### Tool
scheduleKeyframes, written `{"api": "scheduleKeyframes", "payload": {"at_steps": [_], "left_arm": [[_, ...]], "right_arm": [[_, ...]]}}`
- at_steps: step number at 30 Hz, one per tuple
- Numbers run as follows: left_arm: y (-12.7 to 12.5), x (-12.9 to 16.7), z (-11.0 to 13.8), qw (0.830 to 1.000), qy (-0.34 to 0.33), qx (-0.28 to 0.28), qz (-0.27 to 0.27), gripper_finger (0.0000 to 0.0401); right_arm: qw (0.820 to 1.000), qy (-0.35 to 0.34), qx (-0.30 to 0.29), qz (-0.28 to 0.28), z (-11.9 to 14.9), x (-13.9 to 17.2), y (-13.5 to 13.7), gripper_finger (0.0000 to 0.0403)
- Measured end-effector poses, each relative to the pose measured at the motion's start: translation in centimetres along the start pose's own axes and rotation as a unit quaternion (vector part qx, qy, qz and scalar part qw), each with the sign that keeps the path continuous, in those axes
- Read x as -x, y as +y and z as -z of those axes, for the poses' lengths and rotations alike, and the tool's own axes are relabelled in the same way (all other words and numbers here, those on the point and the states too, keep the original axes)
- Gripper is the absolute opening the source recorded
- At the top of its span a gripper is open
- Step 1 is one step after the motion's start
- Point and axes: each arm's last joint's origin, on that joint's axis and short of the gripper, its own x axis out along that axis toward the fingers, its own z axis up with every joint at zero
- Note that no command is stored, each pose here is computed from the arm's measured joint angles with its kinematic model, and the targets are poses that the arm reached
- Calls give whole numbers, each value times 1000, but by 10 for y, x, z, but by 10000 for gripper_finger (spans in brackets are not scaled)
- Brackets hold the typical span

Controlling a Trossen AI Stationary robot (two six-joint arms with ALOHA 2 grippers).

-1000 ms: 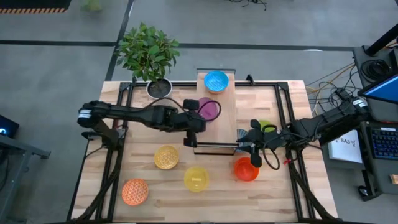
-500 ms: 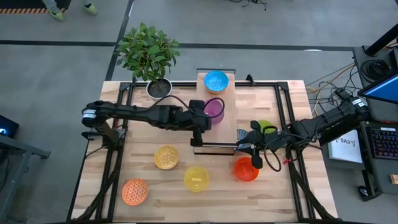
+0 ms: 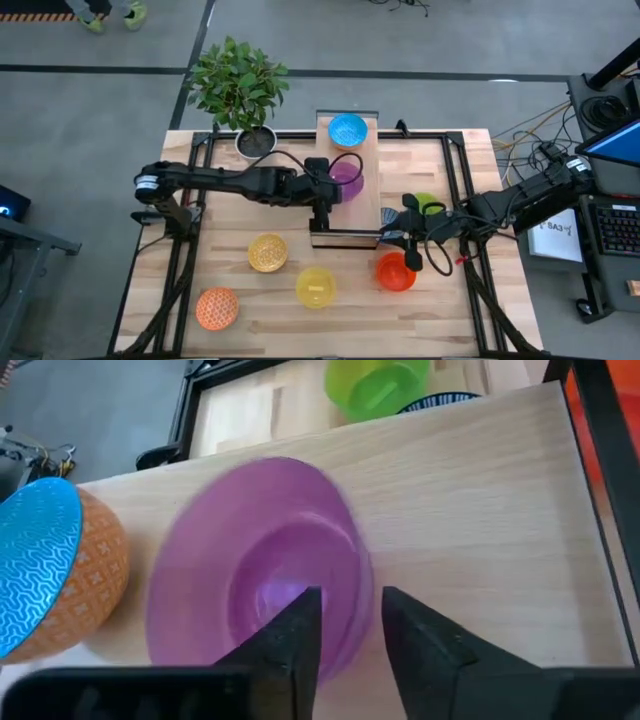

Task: Place and stack bowls onto a shelf
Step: Put the purple bowl on the shelf, then stack the dark blue patterned bowl on top of the blue patterned bowl on the shelf

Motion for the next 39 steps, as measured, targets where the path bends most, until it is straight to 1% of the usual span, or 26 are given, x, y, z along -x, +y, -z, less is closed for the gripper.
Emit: {"api": "scheduleKeyframes", "payload": {"at_steps": [6,8,10,13,18,20,22,25,27,29,33,36,39], "left_arm": [[-2,5,-1,999,-4,45,3,95],[-8,9,-3,998,-10,61,9,91],[-18,16,-7,997,-26,64,19,87],[-36,26,-9,997,-47,49,38,83],[-69,47,-8,995,-72,-12,75,79],[-80,53,-5,992,-84,-28,87,79],[-86,59,0,990,-98,-32,101,79],[-88,70,11,985,-133,-16,111,79],[-86,78,19,980,-165,-2,113,79],[-83,91,23,970,-216,15,115,79],[-72,116,37,940,-310,42,136,79],[-69,124,56,930,-328,71,150,79],[-66,129,73,918,-342,114,163,79]], "right_arm": [[1000,0,9,0,0,0,0,123],[1000,0,12,0,0,0,0,123],[1000,-5,18,-1,0,-1,0,123],[999,-13,34,-4,2,-3,0,123],[999,-22,39,-7,11,-9,0,123],[999,-21,35,-11,17,-12,-1,123],[999,-19,29,-10,20,-14,-1,123],[999,-22,30,-11,20,-14,-1,123],[999,-30,28,-13,16,-11,-1,123],[999,-44,24,-16,12,-9,0,123],[996,-81,10,-24,4,-8,2,123],[994,-108,-6,-35,-1,-8,3,123],[991,-120,-31,-41,-4,-9,5,123]]}}
